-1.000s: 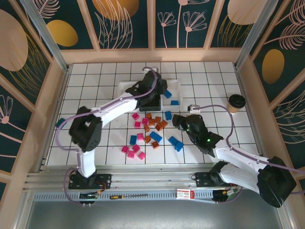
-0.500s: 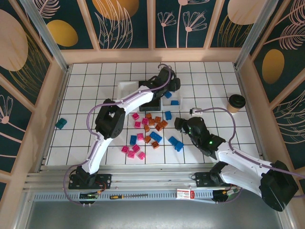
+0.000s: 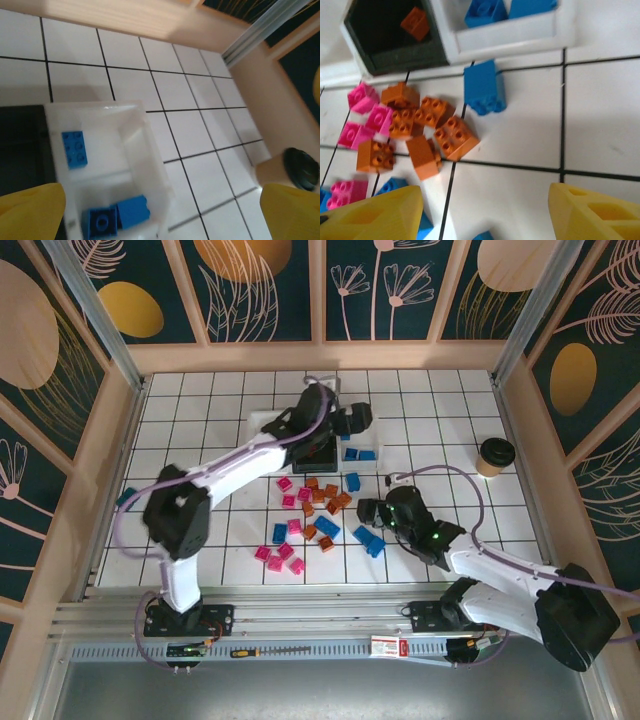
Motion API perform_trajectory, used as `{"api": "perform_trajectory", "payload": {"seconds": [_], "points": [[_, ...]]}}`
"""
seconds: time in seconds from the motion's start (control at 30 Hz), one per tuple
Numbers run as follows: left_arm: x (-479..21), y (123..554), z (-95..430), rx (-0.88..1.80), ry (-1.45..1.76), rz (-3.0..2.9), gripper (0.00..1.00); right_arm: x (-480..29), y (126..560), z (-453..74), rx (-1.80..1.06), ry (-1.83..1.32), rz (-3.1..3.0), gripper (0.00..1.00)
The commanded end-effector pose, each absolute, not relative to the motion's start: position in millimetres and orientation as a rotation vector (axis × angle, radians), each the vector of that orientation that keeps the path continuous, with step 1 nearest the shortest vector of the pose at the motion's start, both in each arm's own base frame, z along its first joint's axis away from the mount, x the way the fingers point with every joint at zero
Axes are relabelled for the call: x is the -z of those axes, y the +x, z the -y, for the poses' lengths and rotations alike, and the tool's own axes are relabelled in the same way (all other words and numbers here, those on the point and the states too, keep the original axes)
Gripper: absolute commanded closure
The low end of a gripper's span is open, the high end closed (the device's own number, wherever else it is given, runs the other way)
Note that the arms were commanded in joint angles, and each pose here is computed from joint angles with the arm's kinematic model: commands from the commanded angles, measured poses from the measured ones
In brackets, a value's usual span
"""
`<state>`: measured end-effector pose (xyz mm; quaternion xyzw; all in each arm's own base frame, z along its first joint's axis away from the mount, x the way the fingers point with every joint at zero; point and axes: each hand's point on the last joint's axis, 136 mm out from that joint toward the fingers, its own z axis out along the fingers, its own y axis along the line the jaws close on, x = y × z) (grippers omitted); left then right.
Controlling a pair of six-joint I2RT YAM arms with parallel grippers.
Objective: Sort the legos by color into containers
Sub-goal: Place the lego in the container, then pick up the lego from the bottom-center of the table.
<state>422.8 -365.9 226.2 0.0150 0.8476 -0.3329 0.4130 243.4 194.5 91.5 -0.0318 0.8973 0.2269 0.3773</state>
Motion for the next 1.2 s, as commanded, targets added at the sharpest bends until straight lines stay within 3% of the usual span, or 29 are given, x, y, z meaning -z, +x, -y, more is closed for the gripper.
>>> {"api": "perform_trajectory", "payload": {"seconds": [0.0, 0.27, 0.57, 0.9, 1.17], "points": [[-233.6, 390.7, 348.6, 0.953, 0.007, -2.073, 0.01, -93.4, 231.3, -223.7, -0.662, -0.234, -2.316, 0.34], [-180.6, 320.0, 260.4, 0.803, -0.106, -2.154, 0.01, -83.3, 208.5, -283.1, -0.684, -0.506, -2.337, 0.38], [-160.9, 280.2, 192.2, 0.633, -0.212, -2.166, 0.01, -52.9, 170.9, -288.7, -0.534, -0.562, -2.486, 0.39], [-153.2, 276.3, 172.3, 0.536, -0.241, -2.159, 0.01, -29.8, 173.0, -306.2, -0.463, -0.592, -2.515, 0.38], [-145.5, 275.2, 170.9, 0.524, -0.248, -2.176, 0.01, -24.6, 184.5, -308.3, -0.370, -0.603, -2.497, 0.51]]}}
